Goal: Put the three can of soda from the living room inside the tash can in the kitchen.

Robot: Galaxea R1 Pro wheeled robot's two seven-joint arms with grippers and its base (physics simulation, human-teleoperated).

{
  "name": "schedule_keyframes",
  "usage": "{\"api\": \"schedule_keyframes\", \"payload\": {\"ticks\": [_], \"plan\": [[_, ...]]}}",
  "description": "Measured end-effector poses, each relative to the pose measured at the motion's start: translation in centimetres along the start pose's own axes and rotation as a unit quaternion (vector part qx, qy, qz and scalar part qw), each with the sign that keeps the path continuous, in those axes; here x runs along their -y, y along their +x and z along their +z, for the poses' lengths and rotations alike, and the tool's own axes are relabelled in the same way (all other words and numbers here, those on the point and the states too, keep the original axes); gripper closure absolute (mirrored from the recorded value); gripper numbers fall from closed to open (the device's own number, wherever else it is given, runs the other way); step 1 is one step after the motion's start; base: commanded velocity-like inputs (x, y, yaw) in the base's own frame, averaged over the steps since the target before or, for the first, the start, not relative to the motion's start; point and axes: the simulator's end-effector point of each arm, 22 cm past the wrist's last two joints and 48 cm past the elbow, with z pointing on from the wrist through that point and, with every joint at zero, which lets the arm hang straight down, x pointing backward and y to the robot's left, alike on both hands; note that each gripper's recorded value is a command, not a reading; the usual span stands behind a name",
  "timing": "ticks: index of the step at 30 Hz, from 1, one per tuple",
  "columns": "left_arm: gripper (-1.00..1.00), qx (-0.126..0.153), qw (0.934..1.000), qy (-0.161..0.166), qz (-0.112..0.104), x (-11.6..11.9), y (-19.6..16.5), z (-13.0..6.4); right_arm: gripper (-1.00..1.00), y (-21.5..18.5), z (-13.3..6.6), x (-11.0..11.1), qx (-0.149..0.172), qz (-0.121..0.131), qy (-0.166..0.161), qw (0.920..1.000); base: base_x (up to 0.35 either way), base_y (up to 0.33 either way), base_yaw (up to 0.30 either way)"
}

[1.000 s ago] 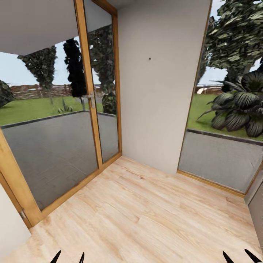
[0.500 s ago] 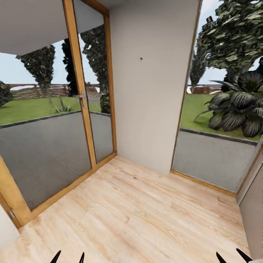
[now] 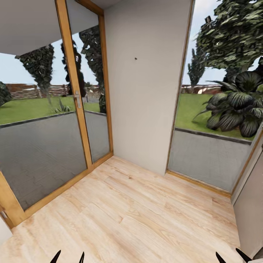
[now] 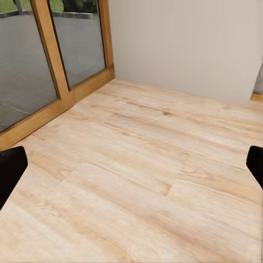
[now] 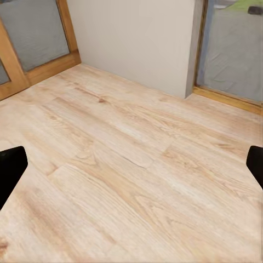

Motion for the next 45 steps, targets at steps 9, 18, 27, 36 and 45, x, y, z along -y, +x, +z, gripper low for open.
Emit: {"api": "schedule_keyframes", "payload": {"ticks": [9, 18, 27, 36, 45], "plan": [[-1.0, 0.001, 1.0, -0.001, -0.001, 0.0, -0.1, 0.0, -1.0, 0.0, 0.0, 0.0, 0.0, 0.001, 0.0, 1.0, 0.0, -0.009, 0.199], [-1.0, 0.001, 1.0, 0.0, -0.001, 0.0, -0.1, 0.0, -1.0, 0.1, 0.0, 0.0, 0.0, 0.001, 0.001, 1.0, -0.008, -0.178, 0.248], [-1.0, 0.002, 1.0, -0.001, -0.001, 0.0, -0.2, 0.0, -1.0, 0.1, 0.1, 0.9, -0.001, 0.001, 0.025, 0.9997, -0.094, -0.27, 0.25], [-1.0, 0.003, 1.0, -0.002, -0.002, -0.1, -0.2, 0.0, -1.0, 0.3, 0.5, 0.5, -0.004, 0.0, 0.023, 0.9997, -0.131, -0.269, 0.237], [-1.0, 0.009, 1.0, -0.004, -0.002, -0.2, -0.5, 0.0, -1.0, 0.4, 0.7, -0.1, -0.006, 0.0, 0.016, 0.9998, -0.067, -0.112, 0.068]]}}
